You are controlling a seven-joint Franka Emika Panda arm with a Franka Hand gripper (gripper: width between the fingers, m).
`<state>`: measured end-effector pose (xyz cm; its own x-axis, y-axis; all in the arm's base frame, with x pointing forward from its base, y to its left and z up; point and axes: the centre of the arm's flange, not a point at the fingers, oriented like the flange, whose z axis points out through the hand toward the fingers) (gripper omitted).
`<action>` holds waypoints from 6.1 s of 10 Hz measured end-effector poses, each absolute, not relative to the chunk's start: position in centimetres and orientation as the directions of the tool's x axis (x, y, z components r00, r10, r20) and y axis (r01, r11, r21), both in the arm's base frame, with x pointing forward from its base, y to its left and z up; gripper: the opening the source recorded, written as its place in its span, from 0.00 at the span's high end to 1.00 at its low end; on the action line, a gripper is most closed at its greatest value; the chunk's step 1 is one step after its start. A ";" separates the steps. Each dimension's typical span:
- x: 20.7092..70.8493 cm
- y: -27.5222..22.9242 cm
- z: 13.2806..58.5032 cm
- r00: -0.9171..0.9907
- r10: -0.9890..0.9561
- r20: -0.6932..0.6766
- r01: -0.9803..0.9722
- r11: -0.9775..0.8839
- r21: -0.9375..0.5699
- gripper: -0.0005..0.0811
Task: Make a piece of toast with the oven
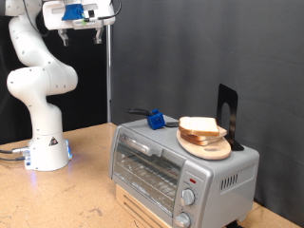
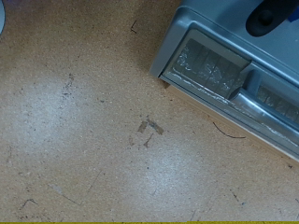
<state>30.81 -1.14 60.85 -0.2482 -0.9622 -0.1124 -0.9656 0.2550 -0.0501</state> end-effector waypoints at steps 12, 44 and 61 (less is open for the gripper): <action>36.3 0.4 58.4 0.644 -0.745 -0.174 -0.726 -0.525 -0.444 0.16; 42.3 -1.0 41.3 0.743 -0.663 -0.091 -0.650 -0.683 -0.332 0.16; 41.8 -1.3 35.1 0.699 -0.713 -0.062 -0.697 -0.658 -0.287 0.16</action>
<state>41.78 -1.29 35.12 0.6987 -0.7127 -0.0624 -0.6965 -0.6578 -0.2867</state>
